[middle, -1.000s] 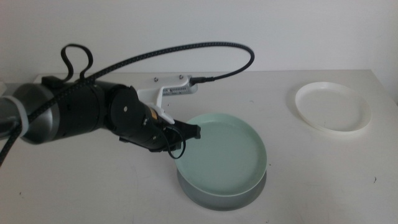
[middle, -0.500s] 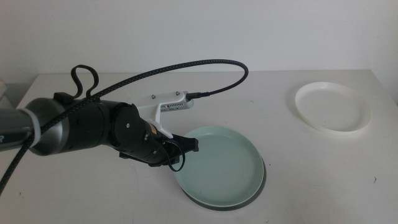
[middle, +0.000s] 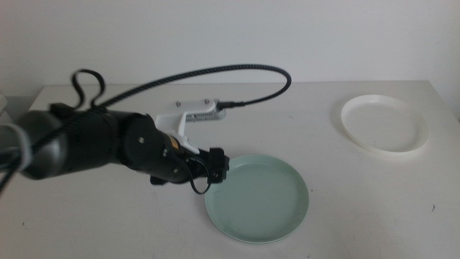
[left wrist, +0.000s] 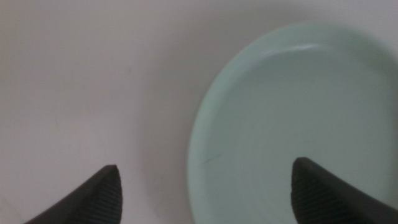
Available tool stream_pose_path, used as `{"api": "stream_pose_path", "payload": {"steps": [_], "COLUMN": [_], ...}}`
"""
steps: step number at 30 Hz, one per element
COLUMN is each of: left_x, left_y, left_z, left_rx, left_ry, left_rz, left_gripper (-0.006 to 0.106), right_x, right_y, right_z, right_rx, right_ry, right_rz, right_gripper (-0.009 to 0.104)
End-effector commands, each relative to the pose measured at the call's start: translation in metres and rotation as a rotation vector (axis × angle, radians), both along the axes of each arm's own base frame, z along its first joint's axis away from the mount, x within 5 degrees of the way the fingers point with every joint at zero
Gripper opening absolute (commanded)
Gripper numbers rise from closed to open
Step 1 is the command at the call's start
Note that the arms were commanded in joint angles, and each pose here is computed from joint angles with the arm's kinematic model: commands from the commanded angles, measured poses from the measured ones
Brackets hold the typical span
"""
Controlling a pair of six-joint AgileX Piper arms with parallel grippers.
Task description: Stack the three bowls on top of each other.
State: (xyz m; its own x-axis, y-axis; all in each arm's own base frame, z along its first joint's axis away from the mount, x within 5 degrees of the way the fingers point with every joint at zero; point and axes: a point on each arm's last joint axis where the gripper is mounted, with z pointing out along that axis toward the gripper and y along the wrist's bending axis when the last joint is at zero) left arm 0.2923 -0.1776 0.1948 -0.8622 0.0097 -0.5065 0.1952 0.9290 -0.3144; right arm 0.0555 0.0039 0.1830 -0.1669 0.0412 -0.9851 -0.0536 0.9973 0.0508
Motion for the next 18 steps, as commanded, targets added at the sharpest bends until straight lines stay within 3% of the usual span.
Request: {"api": "stream_pose_path", "payload": {"steps": [1, 8, 12, 18], "left_x": [-0.004, -0.046, -0.081, -0.124], "left_y": [0.001, 0.024, 0.041, 0.064], "left_z": [0.047, 0.128, 0.173, 0.204], "left_rx": [-0.068, -0.045, 0.027, 0.028], "left_ry": [-0.159, -0.321, -0.453, -0.541], "left_rz": [-0.021, -0.176, -0.327, -0.38], "left_gripper": [0.101, 0.102, 0.102, 0.102], "right_x": [-0.001, -0.001, -0.001, -0.001], "right_y": [-0.001, -0.001, -0.001, -0.001], "right_z": [0.01, 0.01, 0.01, 0.01], "right_rx": [-0.016, -0.016, -0.016, -0.016], "right_ry": [-0.105, -0.105, -0.105, -0.105], "right_rz": [-0.009, -0.009, -0.009, -0.009], "right_gripper": [0.05, 0.05, 0.05, 0.05]}}
